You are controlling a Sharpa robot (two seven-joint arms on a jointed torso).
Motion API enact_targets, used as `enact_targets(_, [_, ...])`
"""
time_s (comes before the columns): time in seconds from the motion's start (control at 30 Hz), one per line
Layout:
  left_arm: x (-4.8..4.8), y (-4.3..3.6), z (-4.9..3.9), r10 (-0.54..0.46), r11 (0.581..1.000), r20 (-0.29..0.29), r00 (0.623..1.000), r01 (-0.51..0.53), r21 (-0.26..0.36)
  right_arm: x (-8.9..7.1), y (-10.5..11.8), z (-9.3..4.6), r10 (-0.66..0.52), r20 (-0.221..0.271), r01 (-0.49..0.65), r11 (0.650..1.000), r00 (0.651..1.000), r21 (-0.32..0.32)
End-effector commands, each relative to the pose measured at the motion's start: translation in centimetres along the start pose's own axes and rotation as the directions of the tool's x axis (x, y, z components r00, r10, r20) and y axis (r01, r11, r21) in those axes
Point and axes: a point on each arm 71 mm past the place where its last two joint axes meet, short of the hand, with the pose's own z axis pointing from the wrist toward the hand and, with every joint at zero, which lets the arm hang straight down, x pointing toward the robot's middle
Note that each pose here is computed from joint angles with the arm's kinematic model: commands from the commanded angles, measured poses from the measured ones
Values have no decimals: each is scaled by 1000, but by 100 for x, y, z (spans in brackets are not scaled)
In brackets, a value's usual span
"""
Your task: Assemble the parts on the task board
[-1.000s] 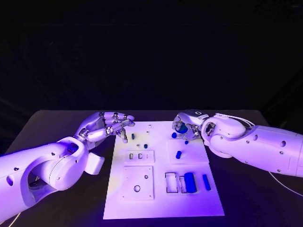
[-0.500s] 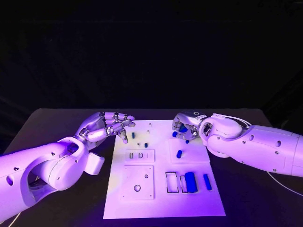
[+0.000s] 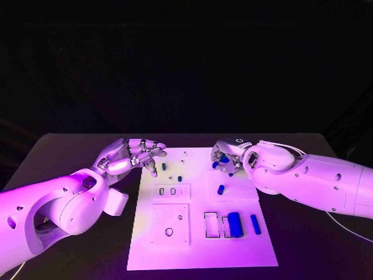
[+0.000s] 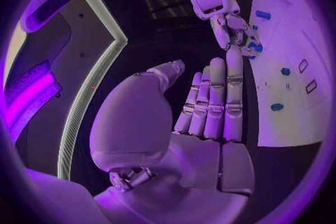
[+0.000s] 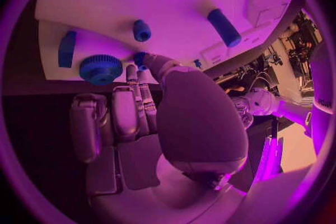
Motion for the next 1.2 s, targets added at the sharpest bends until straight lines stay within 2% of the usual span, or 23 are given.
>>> enact_targets(0.03, [27,-18,12,-16,1000,-26,1000,16,5,24,3,5,-19,-20,19,1000,1000,1])
enact_targets(0.43, [28,-14,19,-29,1000,-35,999,29,3,25,3,17,-16,-14,16,1000,1000,6])
enact_targets(0.9, [22,-10,24,-36,999,-44,998,36,5,-90,110,-3,18,128,-19,1000,992,8])
enact_targets(1.2, [19,-9,31,-36,999,-44,998,36,7,-212,324,92,51,239,-48,999,970,-18])
